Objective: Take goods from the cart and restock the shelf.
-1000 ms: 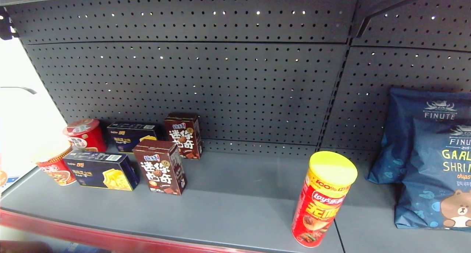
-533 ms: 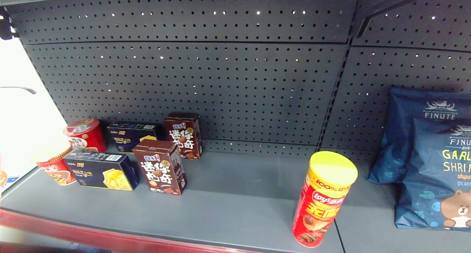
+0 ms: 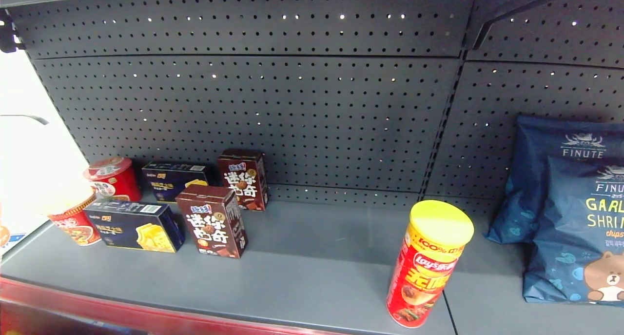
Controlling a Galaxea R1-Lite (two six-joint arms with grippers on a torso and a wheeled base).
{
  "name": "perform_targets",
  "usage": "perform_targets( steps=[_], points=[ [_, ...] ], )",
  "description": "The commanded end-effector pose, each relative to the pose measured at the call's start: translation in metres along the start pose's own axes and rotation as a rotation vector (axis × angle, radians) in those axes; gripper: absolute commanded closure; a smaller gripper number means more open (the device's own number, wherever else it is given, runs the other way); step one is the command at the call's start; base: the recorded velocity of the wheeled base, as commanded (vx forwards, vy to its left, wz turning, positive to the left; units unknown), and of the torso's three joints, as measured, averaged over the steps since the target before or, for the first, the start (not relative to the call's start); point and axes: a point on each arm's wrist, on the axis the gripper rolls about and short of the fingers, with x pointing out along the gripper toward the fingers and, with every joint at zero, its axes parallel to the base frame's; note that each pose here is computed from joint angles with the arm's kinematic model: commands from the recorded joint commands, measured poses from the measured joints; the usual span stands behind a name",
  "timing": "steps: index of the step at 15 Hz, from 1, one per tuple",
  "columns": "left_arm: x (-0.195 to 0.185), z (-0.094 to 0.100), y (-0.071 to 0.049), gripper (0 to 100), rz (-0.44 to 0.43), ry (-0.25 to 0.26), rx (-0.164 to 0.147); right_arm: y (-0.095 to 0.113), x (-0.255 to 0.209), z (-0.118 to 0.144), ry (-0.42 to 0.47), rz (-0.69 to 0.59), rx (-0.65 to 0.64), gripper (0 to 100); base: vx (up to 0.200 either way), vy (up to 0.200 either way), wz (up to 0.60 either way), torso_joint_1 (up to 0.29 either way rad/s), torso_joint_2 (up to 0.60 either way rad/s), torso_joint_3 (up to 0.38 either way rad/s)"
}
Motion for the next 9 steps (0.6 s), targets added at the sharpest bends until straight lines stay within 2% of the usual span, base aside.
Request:
perform_targets(
  steps=[1, 6, 8, 9],
  points=[
    [0.0089, 0.0001, 0.0032, 100, -0.003, 0.032, -0.012, 0.0001, 0.0004, 0.0002, 0.004, 0.001, -0.006, 0, 0.000, 0.000, 0.00, 0.000, 0.00, 0.000],
    [0.0094, -0.0006, 0.0033, 100, -0.008, 0.035, -0.013, 0.0004, 0.0004, 0.0001, 0.005, 0.018, -0.038, 0, 0.000, 0.000, 0.00, 0.000, 0.00, 0.000],
    [0.0095, -0.0010, 0.0029, 100, -0.025, 0.035, -0.014, 0.0008, 0.0004, 0.0001, 0.005, 0.032, -0.040, 0, 0.000, 0.000, -0.60, 0.000, 0.00, 0.002],
    [0.0104, -0.0011, 0.0033, 100, -0.025, 0.039, -0.016, 0.0009, 0.0003, 0.0003, 0.005, 0.041, -0.040, 0, 0.000, 0.000, 0.00, 0.000, 0.00, 0.000]
  ],
)
